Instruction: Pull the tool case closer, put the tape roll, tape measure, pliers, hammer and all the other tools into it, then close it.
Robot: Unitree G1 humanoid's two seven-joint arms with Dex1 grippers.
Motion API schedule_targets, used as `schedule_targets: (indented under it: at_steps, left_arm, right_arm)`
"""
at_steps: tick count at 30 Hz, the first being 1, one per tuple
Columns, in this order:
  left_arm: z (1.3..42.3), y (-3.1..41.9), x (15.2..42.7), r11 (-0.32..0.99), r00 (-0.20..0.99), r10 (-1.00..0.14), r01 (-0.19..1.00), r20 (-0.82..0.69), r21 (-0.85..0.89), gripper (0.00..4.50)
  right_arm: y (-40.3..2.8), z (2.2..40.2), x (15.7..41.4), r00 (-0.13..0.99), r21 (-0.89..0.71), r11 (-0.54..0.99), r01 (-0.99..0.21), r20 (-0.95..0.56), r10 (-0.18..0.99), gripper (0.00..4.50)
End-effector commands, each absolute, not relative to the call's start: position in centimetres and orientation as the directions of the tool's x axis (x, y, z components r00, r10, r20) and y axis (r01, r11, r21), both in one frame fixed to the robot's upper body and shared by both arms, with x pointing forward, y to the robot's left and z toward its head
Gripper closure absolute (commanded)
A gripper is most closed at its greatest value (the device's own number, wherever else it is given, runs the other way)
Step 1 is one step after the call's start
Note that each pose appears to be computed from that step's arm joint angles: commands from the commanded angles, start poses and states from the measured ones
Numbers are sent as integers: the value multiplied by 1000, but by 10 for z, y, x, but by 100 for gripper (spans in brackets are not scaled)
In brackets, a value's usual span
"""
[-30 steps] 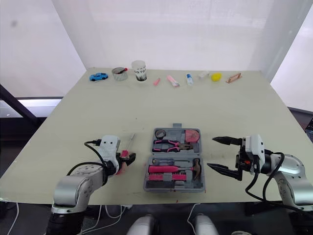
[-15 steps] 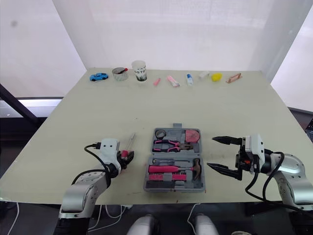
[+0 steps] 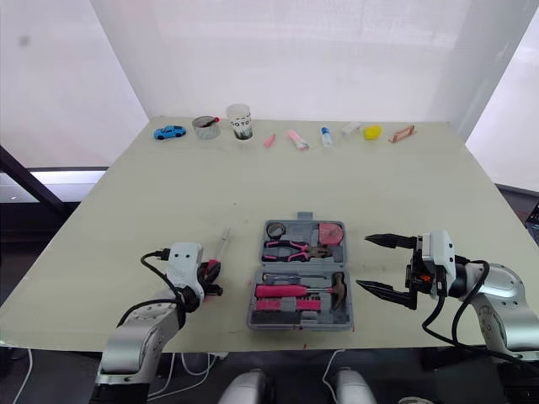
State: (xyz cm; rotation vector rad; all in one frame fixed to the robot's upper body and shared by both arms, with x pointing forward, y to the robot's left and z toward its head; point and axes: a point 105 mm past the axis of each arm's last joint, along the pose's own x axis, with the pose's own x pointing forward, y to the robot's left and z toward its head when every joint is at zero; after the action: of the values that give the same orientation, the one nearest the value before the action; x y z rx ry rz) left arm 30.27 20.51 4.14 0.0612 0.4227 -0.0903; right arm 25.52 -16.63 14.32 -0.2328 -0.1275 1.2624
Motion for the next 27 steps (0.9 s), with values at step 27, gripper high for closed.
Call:
schedule_targets:
  at_steps: [27]
  left_arm:
    - [129, 113, 280, 308, 328, -817, 944, -475, 121, 388]
  right_arm:
    - [-175, 150, 244, 330, -214, 327, -920, 26, 944, 0]
